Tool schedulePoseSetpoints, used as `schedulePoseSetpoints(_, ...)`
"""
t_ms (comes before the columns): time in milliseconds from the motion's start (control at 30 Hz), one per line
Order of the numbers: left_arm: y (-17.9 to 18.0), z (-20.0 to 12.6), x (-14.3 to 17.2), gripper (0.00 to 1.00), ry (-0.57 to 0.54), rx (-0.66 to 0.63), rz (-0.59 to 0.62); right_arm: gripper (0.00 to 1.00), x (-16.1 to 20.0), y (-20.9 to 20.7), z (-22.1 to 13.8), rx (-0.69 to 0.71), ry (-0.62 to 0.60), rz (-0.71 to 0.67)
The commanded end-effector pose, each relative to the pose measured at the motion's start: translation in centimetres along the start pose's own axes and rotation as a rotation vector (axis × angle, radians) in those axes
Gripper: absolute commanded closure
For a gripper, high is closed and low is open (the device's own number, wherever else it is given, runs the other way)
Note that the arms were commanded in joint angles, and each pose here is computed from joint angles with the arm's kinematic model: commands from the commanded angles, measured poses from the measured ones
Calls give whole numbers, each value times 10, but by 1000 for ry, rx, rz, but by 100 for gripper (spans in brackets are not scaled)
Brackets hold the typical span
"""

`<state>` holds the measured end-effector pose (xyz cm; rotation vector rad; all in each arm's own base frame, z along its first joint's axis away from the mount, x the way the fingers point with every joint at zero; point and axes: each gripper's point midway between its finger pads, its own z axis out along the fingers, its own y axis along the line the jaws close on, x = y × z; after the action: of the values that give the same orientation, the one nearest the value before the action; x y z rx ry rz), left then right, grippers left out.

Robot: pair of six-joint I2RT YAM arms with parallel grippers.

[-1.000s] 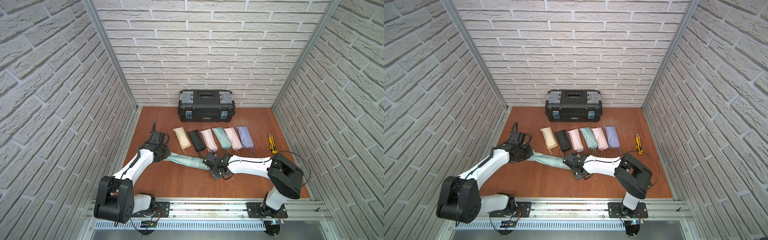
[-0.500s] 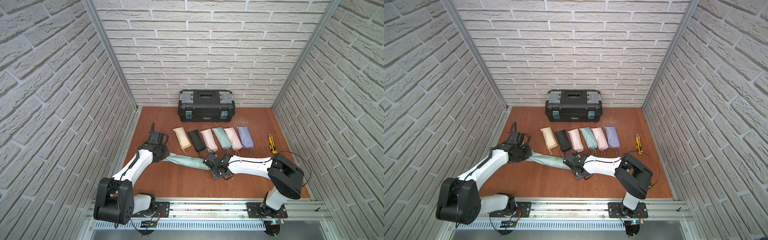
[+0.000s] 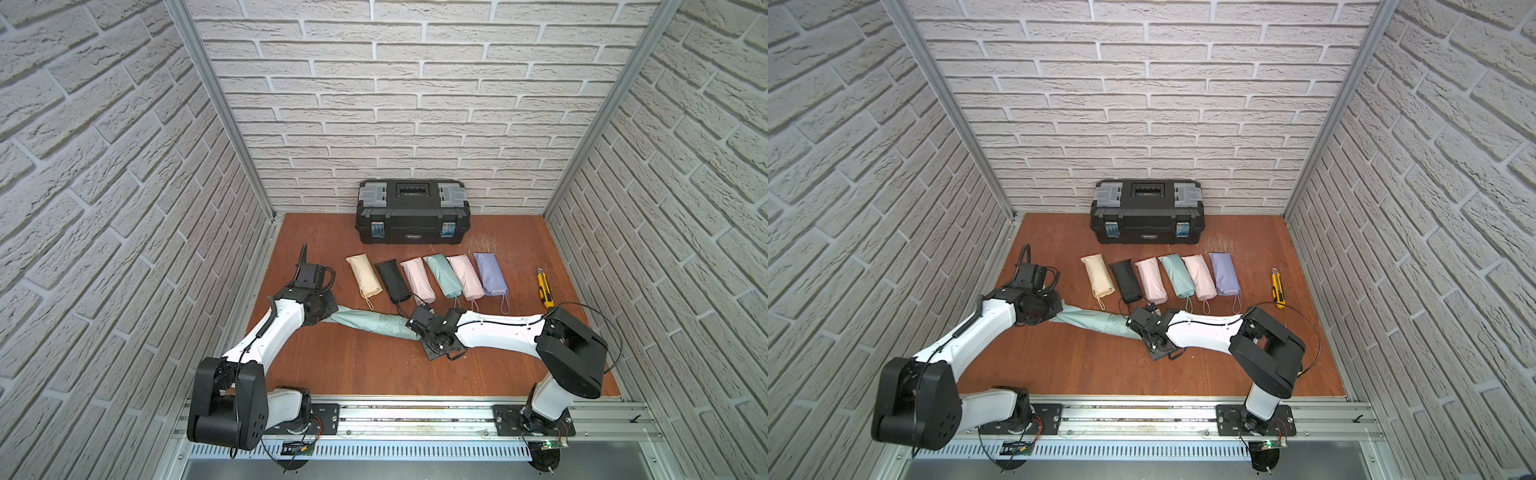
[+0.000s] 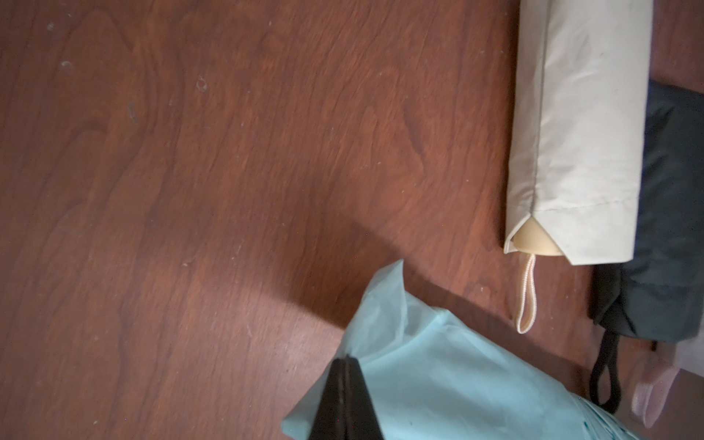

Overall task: Take umbrellas out of sleeves
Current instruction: Take out the umbrella from the umbrella sleeve.

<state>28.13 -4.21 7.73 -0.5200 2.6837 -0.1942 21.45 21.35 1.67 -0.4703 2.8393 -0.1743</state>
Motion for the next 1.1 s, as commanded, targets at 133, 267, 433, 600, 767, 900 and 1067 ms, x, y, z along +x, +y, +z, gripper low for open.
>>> schedulePoseSetpoints(133,2,-12,-11,100,-36,-5,5,97,5,-9,-6,26,8,3)
schedulePoseSetpoints(267,2,-12,-12,100,-36,-6,5,97,5,-9,-6,27,7,1)
schedulePoseSetpoints(433,3,-14,-14,100,-39,-8,6,97,4,-9,-6,28,7,0)
schedulePoseSetpoints(600,6,-19,-19,100,-48,-13,7,97,3,-9,-6,25,4,1)
schedulePoseSetpoints(767,5,-20,-20,100,-44,-7,18,97,3,-9,-6,25,4,2)
schedulePoseSetpoints(900,5,-20,-20,100,-44,-9,30,97,5,-10,-5,28,6,4)
schedulePoseSetpoints(1067,7,-26,-25,100,-58,-31,55,97,5,-9,-4,27,10,4)
